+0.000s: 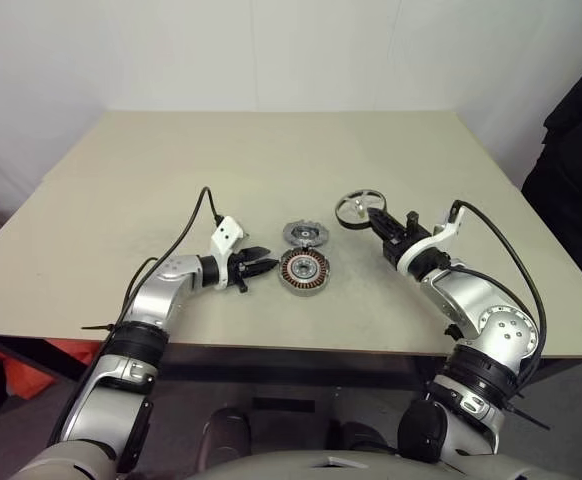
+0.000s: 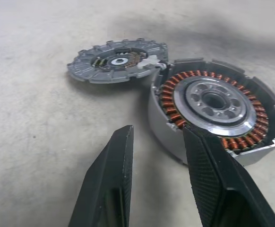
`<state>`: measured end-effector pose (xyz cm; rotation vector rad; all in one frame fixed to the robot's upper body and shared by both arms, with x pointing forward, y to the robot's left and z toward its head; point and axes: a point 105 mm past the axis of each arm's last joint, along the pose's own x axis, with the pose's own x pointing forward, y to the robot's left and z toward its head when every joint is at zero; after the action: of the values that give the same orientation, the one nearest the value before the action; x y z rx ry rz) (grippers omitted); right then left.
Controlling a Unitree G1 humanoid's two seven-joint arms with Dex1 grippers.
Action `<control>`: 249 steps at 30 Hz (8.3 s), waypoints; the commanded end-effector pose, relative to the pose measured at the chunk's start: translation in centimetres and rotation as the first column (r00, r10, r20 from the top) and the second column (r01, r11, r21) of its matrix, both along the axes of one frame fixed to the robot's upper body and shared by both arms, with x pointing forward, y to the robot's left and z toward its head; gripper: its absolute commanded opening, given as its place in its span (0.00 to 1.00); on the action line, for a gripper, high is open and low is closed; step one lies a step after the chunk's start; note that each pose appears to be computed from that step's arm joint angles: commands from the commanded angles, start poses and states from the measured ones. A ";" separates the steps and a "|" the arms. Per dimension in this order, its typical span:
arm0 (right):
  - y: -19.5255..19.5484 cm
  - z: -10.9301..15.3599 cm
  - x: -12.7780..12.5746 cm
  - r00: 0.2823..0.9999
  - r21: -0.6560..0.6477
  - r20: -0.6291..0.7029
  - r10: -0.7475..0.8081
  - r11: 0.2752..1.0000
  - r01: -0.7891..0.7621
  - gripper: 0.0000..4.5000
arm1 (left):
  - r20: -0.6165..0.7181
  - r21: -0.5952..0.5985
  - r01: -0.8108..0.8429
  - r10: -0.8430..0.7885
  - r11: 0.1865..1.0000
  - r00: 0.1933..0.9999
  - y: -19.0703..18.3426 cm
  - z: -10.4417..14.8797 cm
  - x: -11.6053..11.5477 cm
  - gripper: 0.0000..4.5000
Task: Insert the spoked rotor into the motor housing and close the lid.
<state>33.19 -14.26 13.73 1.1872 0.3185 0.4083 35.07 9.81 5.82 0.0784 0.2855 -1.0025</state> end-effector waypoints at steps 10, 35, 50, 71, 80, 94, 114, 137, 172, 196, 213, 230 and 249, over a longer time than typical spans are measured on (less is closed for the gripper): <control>7.1 -1.9 -3.9 0.957 0.132 -0.127 0.261 0.960 -0.245 0.07 | 0.030 0.020 -0.050 0.049 0.999 0.998 2.0 0.6 0.2 0.39; 6.8 -4.0 -3.6 0.954 0.169 -0.217 0.207 0.970 -0.172 0.07 | 0.004 0.055 0.034 -0.035 0.998 0.999 2.9 1.2 -1.0 0.39; 5.8 -3.8 -3.9 0.968 0.126 -0.183 0.174 0.980 -0.153 0.73 | 0.014 0.090 0.040 -0.042 0.995 0.999 3.6 1.1 -0.8 0.39; 5.2 1.0 0.2 0.782 -0.956 0.287 0.553 0.217 0.197 0.73 | 0.021 0.077 0.043 -0.044 0.996 0.999 2.7 1.1 -0.2 0.39; 7.5 0.8 0.3 0.687 -0.967 0.252 0.682 0.159 0.197 0.73 | 0.024 0.068 0.027 -0.028 0.997 0.999 2.9 0.9 -0.4 0.39; 9.0 -1.1 -0.9 0.703 -0.969 0.214 0.678 0.237 0.067 0.73 | 0.029 0.069 0.028 -0.030 0.997 0.999 2.6 0.9 -0.2 0.39; 5.8 -3.9 -1.8 0.791 -0.983 0.111 0.602 0.182 0.000 0.73 | 0.032 0.075 0.009 -0.011 0.997 0.999 2.7 0.5 0.0 0.39; 5.1 -3.2 -1.2 0.810 -0.981 0.139 0.569 0.191 0.034 0.73 | 0.029 0.078 0.007 -0.009 0.997 1.000 2.8 0.5 0.0 0.39; 3.4 -2.9 -1.4 0.829 -0.983 0.132 0.544 0.179 0.040 0.73 | 0.031 0.081 0.011 -0.014 0.997 0.999 2.8 0.4 0.2 0.39; 2.9 -2.7 -1.3 0.820 -0.989 0.124 0.559 0.134 0.058 0.73 | 0.032 0.070 0.040 -0.042 0.997 0.999 2.1 0.4 0.1 0.39; -8.3 -1.0 -6.1 0.768 -0.881 -0.274 0.578 -0.472 0.041 0.73 | 0.061 0.004 0.372 -0.371 0.928 0.927 -4.6 2.0 -1.8 0.39; -15.1 -5.4 -8.2 0.818 -0.807 -0.436 0.376 -0.566 -0.170 0.73 | 0.086 0.020 0.445 -0.445 0.895 0.892 -6.7 2.0 -1.8 0.39; -12.8 -6.0 -8.0 0.784 -0.838 -0.435 0.443 -0.518 -0.172 0.24 | 0.085 0.021 0.384 -0.384 0.923 0.919 -5.9 1.4 -1.7 0.39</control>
<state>24.99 -27.80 7.63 -0.9492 0.7450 0.5655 32.96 3.83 5.88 0.1676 0.2492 -1.3939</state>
